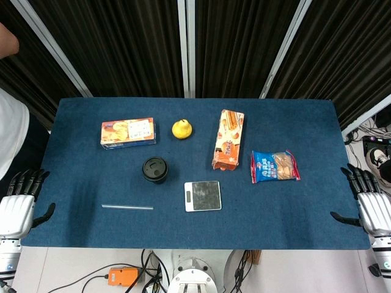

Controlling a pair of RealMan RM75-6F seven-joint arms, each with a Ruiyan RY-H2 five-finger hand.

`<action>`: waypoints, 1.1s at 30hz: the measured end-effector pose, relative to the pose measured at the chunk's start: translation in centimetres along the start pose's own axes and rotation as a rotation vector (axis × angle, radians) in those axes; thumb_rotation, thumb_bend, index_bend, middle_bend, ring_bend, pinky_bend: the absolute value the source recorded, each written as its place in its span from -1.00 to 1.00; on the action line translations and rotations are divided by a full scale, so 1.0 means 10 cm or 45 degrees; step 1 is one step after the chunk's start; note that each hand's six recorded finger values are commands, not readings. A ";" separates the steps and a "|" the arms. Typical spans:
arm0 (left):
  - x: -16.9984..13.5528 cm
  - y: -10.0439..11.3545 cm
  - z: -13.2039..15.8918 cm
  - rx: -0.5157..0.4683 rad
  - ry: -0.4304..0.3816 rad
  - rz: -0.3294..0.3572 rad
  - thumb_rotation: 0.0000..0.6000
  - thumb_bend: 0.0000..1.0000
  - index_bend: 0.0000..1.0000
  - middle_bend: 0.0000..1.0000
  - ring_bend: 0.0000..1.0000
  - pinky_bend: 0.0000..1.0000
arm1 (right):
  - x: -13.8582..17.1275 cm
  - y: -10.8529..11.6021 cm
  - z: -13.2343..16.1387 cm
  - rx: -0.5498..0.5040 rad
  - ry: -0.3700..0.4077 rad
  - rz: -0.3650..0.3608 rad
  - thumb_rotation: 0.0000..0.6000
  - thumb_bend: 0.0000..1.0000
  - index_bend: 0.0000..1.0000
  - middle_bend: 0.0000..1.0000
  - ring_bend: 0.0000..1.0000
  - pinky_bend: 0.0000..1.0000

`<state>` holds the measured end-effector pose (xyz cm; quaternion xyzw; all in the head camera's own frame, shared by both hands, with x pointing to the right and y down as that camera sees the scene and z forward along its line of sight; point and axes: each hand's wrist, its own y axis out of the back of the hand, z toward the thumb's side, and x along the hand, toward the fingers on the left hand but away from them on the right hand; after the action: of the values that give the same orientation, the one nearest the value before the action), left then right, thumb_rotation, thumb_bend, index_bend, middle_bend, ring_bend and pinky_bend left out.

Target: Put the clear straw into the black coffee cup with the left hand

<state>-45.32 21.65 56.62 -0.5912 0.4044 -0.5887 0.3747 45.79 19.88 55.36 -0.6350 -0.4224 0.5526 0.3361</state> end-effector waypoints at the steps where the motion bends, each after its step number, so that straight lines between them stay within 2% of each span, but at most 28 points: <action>1: 0.00 0.00 0.00 0.005 0.003 0.002 1.00 -0.46 -0.79 -0.83 -1.00 -1.00 | -0.01 0.01 0.00 0.001 0.001 -0.003 1.00 -0.78 -1.00 -0.89 -1.00 -0.96; 8: 0.04 0.03 0.04 0.145 -0.011 0.025 1.00 -0.46 -0.57 -0.77 -1.00 -1.00 | -0.06 0.11 0.00 0.021 0.010 -0.027 1.00 -0.78 -1.00 -0.89 -1.00 -0.96; 13: 0.10 -0.06 0.32 0.254 -0.114 0.031 1.00 -0.45 -0.40 -0.70 -0.98 -1.00 | -0.07 0.13 -0.01 0.011 0.006 -0.033 1.00 -0.78 -1.00 -0.89 -1.00 -0.96; 17: 0.17 -0.23 0.70 0.290 -0.253 0.005 1.00 -0.46 -0.32 -0.66 -0.95 -1.00 | -0.04 0.14 -0.05 0.006 -0.007 -0.039 1.00 -0.78 -1.00 -0.89 -1.00 -0.96; 24: 0.20 -0.57 1.29 0.322 -0.465 -0.102 1.00 -0.51 -0.17 -0.65 -0.95 -1.00 | -0.01 0.11 -0.14 0.000 -0.040 -0.029 1.00 -0.78 -1.00 -0.89 -1.00 -0.96; 30: 0.19 -0.82 1.60 0.390 -0.516 -0.182 1.00 -0.52 -0.17 -0.65 -0.96 -1.00 | -0.04 0.08 -0.15 0.002 -0.041 -0.017 1.00 -0.78 -1.00 -0.89 -1.00 -0.96; 33: 0.20 -0.95 1.76 0.383 -0.515 -0.215 1.00 -0.52 -0.17 -0.66 -0.97 -1.00 | -0.06 0.07 -0.15 0.004 -0.038 -0.011 1.00 -0.78 -1.00 -0.89 -1.00 -0.96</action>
<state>-27.44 22.96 65.66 -0.6661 0.1783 -0.5412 0.4812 47.33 19.12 55.22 -0.6242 -0.4293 0.5613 0.3331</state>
